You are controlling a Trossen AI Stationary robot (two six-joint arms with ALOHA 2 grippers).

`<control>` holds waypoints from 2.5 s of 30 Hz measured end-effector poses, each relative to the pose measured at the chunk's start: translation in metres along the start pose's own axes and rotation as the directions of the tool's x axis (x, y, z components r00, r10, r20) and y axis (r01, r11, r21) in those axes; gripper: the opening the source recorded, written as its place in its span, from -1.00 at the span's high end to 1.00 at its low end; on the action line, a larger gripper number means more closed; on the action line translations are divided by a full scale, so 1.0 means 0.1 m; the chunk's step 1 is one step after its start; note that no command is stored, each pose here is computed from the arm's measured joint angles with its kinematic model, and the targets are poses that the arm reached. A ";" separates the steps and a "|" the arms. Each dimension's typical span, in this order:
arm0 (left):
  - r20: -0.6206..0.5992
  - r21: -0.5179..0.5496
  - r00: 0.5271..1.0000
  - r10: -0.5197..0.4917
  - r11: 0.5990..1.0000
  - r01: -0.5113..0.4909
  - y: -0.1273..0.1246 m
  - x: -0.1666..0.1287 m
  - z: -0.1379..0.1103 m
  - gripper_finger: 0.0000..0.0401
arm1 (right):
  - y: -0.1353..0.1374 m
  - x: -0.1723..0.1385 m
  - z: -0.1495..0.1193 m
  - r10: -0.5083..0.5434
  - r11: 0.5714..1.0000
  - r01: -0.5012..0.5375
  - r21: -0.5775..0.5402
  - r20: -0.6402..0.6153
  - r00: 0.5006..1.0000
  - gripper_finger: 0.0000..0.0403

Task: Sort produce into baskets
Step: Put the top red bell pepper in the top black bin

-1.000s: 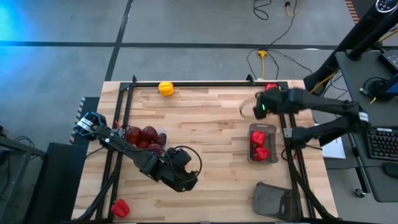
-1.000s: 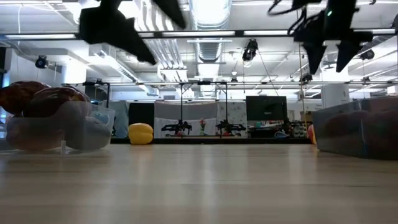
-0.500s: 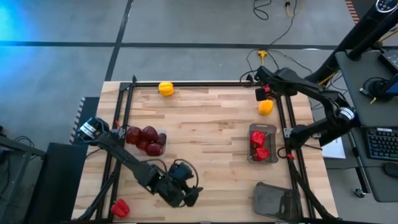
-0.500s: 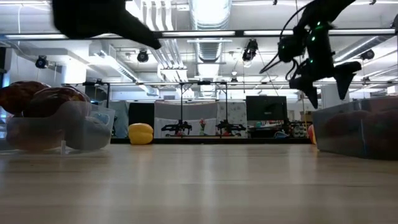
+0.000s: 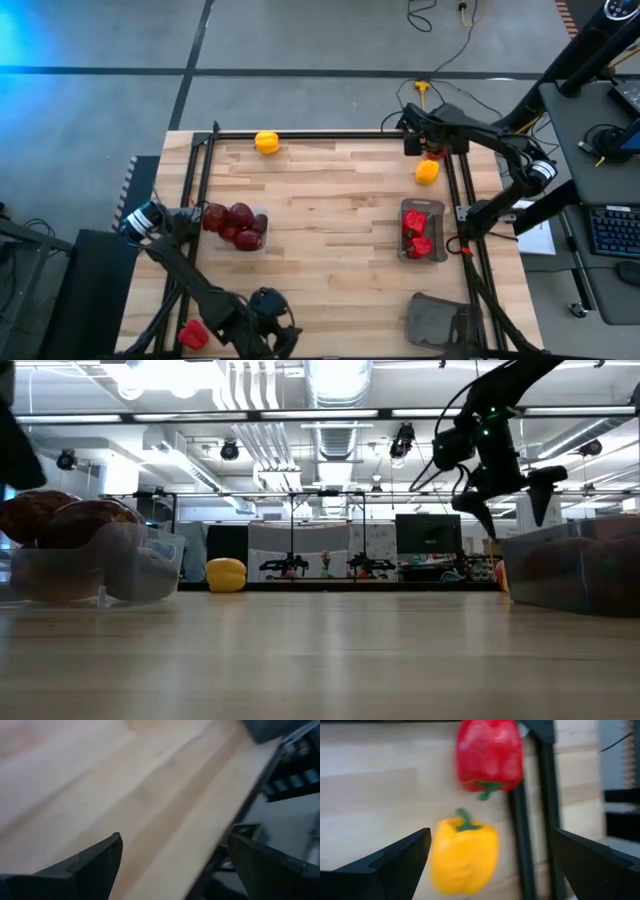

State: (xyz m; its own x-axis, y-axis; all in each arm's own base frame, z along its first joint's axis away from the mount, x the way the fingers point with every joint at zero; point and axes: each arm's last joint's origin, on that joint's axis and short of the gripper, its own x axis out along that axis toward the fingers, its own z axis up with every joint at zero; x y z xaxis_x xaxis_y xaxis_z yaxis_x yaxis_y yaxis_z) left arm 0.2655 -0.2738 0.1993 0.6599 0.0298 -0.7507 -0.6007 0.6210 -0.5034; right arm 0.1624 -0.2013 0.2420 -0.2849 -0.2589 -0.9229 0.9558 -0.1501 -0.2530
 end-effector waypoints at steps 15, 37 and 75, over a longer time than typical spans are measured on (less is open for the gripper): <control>-0.005 0.229 0.975 0.221 0.950 -0.214 0.65 -0.50 0.36 -0.70 | 0.42 0.05 0.67 0.043 0.988 -0.068 -0.138 -0.178 0.983 -0.98; 0.069 0.157 0.962 0.263 0.950 -0.271 1.33 -0.56 1.15 -0.70 | 0.41 1.06 1.28 -0.198 0.976 0.124 -0.181 -0.488 0.850 -0.98; 0.099 0.183 0.995 0.002 0.983 -0.020 1.00 -0.69 1.00 -0.70 | 0.63 -1.09 -0.15 0.197 0.828 -0.281 -0.484 -0.218 0.956 -0.64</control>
State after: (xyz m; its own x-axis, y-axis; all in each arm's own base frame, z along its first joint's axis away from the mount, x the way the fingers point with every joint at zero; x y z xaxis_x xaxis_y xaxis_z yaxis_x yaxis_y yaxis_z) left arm 0.2055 -0.1354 0.2433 0.7001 0.1079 -0.7058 -0.5209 0.7533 -0.4015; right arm 0.2548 -0.1680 0.3227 -0.0682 -0.0691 -0.9953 0.9073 0.4107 -0.0907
